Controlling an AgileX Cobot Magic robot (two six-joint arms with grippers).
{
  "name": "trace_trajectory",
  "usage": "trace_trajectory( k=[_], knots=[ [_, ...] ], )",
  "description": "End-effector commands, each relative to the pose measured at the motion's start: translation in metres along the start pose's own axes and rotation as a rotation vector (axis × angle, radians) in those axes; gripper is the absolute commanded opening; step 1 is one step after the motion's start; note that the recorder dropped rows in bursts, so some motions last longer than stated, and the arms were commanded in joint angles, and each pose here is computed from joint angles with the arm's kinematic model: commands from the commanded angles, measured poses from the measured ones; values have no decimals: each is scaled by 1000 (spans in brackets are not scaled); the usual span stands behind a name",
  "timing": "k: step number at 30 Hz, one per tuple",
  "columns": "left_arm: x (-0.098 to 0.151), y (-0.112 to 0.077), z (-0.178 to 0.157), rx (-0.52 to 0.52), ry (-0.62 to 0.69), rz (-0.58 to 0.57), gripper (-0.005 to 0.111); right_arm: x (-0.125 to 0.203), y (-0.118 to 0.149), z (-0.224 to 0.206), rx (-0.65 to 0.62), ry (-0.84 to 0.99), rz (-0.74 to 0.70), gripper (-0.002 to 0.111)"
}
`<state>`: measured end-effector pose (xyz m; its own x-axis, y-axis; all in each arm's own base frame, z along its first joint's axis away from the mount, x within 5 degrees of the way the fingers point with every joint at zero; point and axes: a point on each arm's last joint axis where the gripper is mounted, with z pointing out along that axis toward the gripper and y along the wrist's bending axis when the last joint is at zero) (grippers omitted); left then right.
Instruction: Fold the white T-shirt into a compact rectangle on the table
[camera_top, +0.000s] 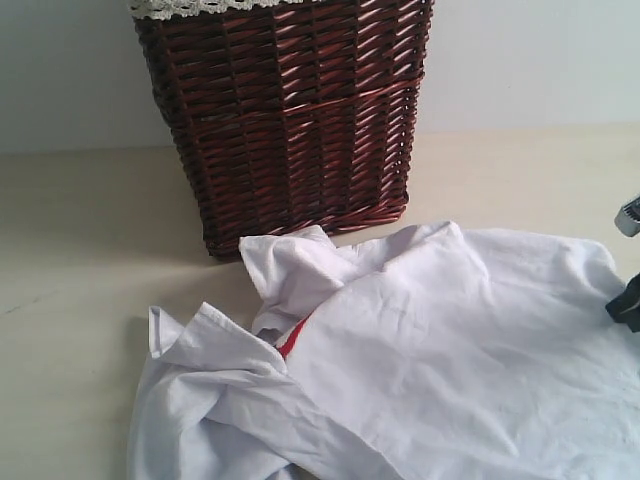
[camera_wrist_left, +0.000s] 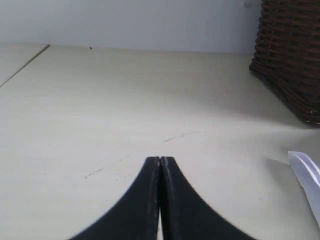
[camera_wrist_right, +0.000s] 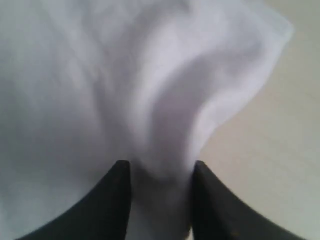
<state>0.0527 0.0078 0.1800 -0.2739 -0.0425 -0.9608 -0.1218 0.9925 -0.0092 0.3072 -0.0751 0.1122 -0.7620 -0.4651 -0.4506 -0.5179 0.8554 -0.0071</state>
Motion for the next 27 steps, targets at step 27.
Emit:
trace_trajectory(
  k=[27],
  knots=[
    [-1,0,0,-3,-12,2,0,-52,168,-37,-464,259,-648,43]
  ],
)
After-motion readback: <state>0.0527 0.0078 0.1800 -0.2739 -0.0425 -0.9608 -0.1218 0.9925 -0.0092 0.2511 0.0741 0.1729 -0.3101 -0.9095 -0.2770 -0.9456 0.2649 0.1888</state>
